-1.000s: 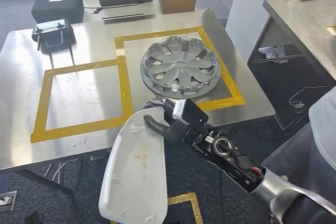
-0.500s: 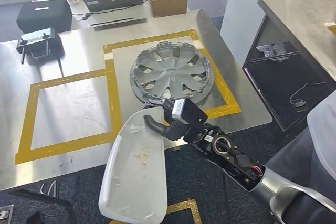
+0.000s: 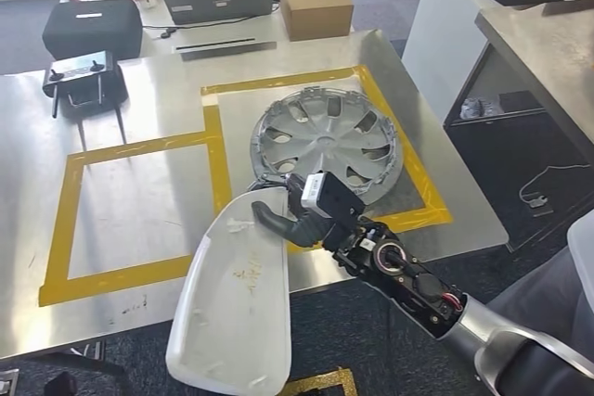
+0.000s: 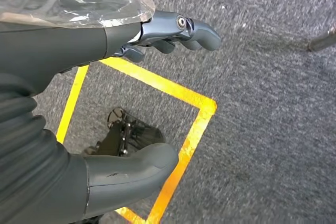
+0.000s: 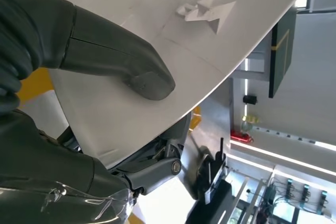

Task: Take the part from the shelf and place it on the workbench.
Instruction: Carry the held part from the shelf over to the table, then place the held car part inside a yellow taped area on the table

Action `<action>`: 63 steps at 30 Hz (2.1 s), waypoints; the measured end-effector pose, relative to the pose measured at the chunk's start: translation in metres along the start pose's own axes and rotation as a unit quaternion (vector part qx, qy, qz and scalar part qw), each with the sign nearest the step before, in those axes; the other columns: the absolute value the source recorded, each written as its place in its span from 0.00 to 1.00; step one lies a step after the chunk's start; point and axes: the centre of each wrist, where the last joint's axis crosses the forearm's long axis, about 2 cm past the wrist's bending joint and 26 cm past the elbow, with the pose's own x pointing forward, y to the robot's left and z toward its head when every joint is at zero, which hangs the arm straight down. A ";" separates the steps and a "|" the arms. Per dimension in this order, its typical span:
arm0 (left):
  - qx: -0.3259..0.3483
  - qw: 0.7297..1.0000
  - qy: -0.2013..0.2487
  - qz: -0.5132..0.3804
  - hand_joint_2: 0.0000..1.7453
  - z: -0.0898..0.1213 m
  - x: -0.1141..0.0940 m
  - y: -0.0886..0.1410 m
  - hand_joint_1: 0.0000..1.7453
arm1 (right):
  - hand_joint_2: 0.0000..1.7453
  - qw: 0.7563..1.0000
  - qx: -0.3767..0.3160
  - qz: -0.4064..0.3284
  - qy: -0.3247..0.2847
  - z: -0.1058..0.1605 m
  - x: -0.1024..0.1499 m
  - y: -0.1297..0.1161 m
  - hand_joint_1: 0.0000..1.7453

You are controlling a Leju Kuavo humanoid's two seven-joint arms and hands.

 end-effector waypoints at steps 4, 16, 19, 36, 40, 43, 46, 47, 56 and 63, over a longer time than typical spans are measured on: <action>0.004 1.000 0.004 -0.004 1.00 0.000 0.000 -0.001 0.00 | 1.00 1.000 0.000 0.002 0.000 -0.002 0.001 -0.002 1.00; 0.007 1.000 0.004 -0.011 1.00 0.000 0.003 -0.001 0.00 | 1.00 1.000 -0.001 0.022 0.004 -0.009 0.002 -0.004 1.00; 0.006 1.000 0.003 -0.013 1.00 0.000 0.003 -0.001 0.00 | 1.00 0.999 -0.002 0.044 0.007 -0.017 0.004 -0.006 1.00; 0.001 1.000 0.000 -0.017 1.00 0.003 0.003 -0.011 0.00 | 1.00 0.997 0.014 0.065 0.033 -0.081 0.010 0.001 1.00; 0.000 1.000 -0.001 -0.020 1.00 0.004 0.003 -0.013 0.00 | 1.00 0.997 0.019 0.061 0.045 -0.101 0.013 0.004 1.00; -0.001 1.000 -0.001 -0.023 1.00 0.004 0.003 -0.015 0.00 | 1.00 0.994 0.009 0.095 0.061 -0.116 0.015 0.007 1.00; -0.004 1.000 -0.002 -0.025 1.00 0.005 0.005 -0.019 0.00 | 1.00 0.987 0.000 0.139 0.076 -0.131 0.016 0.010 1.00; -0.006 1.000 -0.002 -0.026 1.00 0.005 0.006 -0.020 0.00 | 1.00 0.985 -0.002 0.150 0.079 -0.135 0.016 0.012 1.00; -0.015 0.999 -0.002 -0.032 1.00 0.008 0.010 -0.031 0.00 | 1.00 0.962 -0.021 0.246 0.117 -0.166 0.003 0.024 1.00; -0.029 0.998 -0.004 -0.050 1.00 0.012 0.013 -0.043 0.00 | 1.00 0.914 -0.060 0.371 0.151 -0.184 -0.002 0.033 1.00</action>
